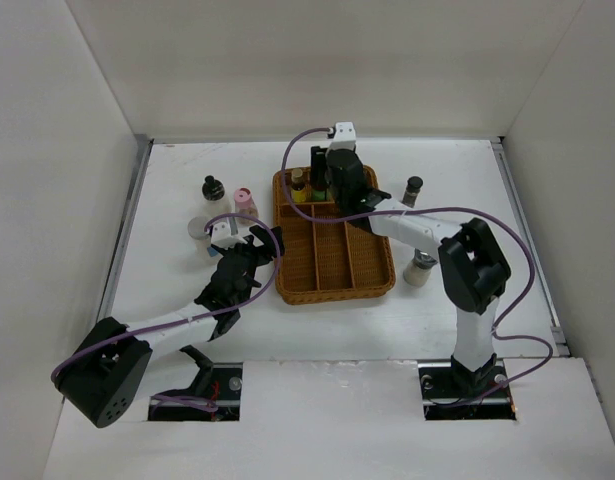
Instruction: Organize the condiment bottles
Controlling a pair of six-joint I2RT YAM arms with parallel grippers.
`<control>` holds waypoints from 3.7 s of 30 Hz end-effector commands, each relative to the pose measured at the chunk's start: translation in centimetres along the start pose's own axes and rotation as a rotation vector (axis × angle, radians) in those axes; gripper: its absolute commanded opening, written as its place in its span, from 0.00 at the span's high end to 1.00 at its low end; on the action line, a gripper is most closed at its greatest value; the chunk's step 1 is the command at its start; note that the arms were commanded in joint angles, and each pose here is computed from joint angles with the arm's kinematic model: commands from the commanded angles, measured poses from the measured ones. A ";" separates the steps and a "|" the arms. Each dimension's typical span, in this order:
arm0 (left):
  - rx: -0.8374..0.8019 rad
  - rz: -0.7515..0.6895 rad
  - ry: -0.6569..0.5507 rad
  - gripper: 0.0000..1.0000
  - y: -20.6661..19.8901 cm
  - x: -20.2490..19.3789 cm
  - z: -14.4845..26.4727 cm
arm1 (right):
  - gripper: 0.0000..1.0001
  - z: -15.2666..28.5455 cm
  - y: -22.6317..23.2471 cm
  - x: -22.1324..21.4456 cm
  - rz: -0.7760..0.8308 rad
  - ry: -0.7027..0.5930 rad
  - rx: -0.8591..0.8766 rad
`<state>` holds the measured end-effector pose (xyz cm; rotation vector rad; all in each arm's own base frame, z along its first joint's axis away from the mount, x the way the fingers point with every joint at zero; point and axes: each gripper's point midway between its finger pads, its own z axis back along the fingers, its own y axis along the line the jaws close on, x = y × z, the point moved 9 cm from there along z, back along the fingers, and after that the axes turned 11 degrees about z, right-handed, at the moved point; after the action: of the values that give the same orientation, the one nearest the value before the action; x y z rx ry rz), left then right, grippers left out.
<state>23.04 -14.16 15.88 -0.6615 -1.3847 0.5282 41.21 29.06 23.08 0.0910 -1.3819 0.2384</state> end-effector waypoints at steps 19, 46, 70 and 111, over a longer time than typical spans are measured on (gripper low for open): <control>-0.064 0.050 -0.036 0.20 -1.6 0.9 -0.2 | 0.16 3.0 -20.1 -3.5 -0.113 0.232 -0.367; -0.045 0.041 -0.029 0.20 -1.2 0.7 -0.5 | 0.65 2.2 -21.6 -2.2 -0.128 0.187 -0.446; -0.055 0.047 -0.031 0.20 -1.3 0.7 -0.4 | 0.63 -2.1 -6.3 -1.2 -0.059 0.174 -0.065; -0.064 0.053 -0.035 0.20 -1.6 0.9 -0.2 | 0.09 16.4 -13.6 -0.6 -0.188 0.023 -0.391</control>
<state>23.11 -14.29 15.63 -0.6625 -1.3770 0.5261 31.20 14.72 27.50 0.0063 -1.3402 -0.0505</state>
